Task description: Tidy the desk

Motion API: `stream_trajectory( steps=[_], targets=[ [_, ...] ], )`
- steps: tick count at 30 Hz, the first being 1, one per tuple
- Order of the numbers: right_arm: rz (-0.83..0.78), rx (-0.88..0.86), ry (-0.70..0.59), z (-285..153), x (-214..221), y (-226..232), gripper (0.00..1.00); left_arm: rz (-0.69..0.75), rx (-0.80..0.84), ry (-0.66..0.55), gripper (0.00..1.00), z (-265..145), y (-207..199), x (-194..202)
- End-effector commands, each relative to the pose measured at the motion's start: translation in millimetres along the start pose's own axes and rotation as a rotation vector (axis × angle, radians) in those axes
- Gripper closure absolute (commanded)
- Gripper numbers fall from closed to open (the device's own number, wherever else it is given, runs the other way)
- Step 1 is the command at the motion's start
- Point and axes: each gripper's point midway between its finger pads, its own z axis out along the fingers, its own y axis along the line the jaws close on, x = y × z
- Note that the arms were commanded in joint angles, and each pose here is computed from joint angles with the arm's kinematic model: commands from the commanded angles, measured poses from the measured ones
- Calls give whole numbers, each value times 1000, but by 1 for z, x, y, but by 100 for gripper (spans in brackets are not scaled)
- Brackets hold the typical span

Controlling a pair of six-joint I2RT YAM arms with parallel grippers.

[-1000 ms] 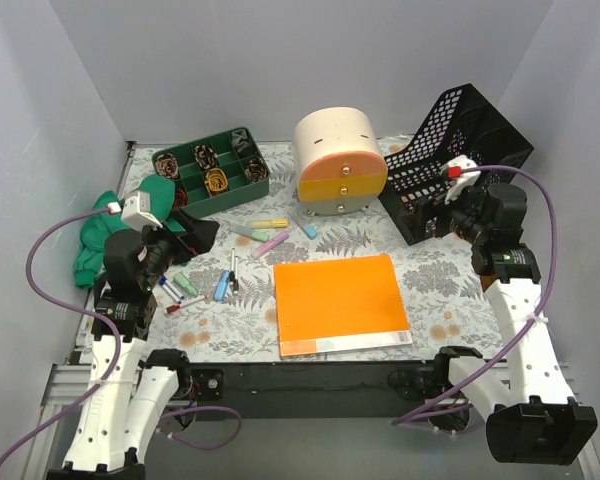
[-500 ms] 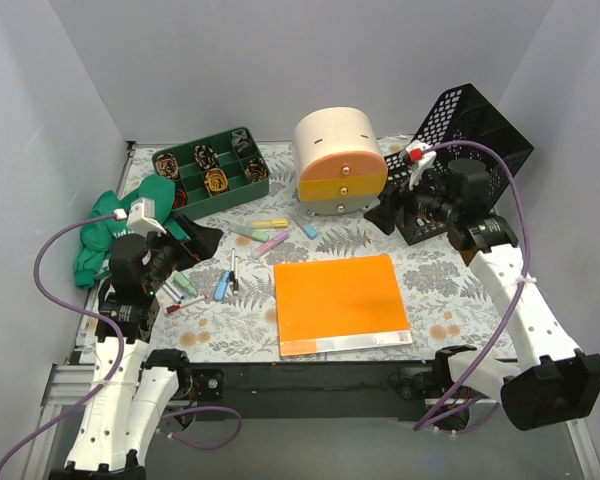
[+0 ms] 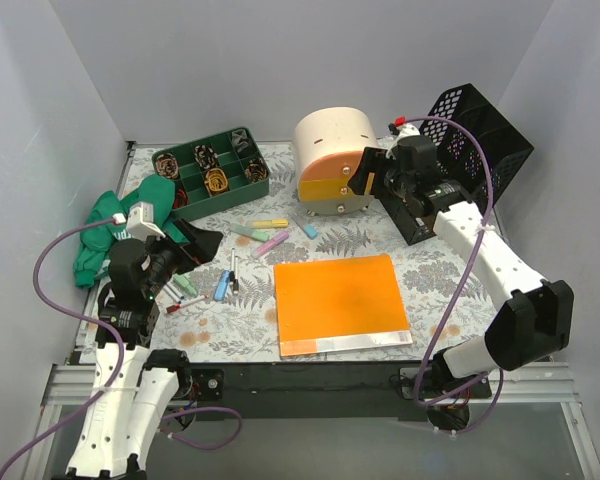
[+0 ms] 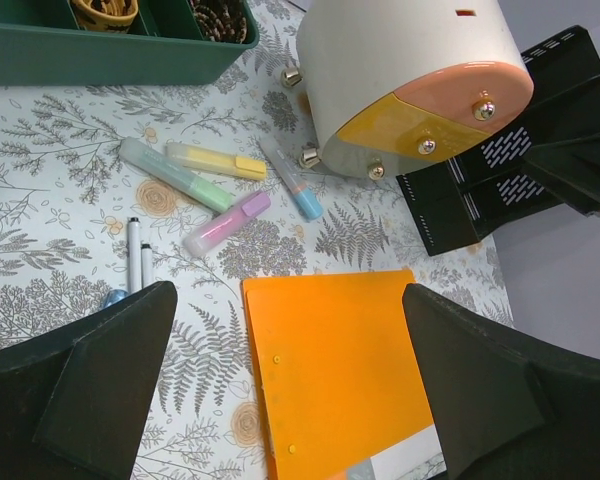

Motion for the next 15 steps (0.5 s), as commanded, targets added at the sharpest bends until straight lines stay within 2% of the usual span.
stream_trajectory(
  steps=[1,8,15],
  targets=[
    [85,17,-139,-1,-45,11,27,-5,-3,2,2,-3,3,5],
    [121,-11,-90,34,-40,16,37,0,-5,17,2,-1,7,11],
    [118,2,-109,53,-50,15,39,2,-7,21,2,-1,9,13]
  ],
)
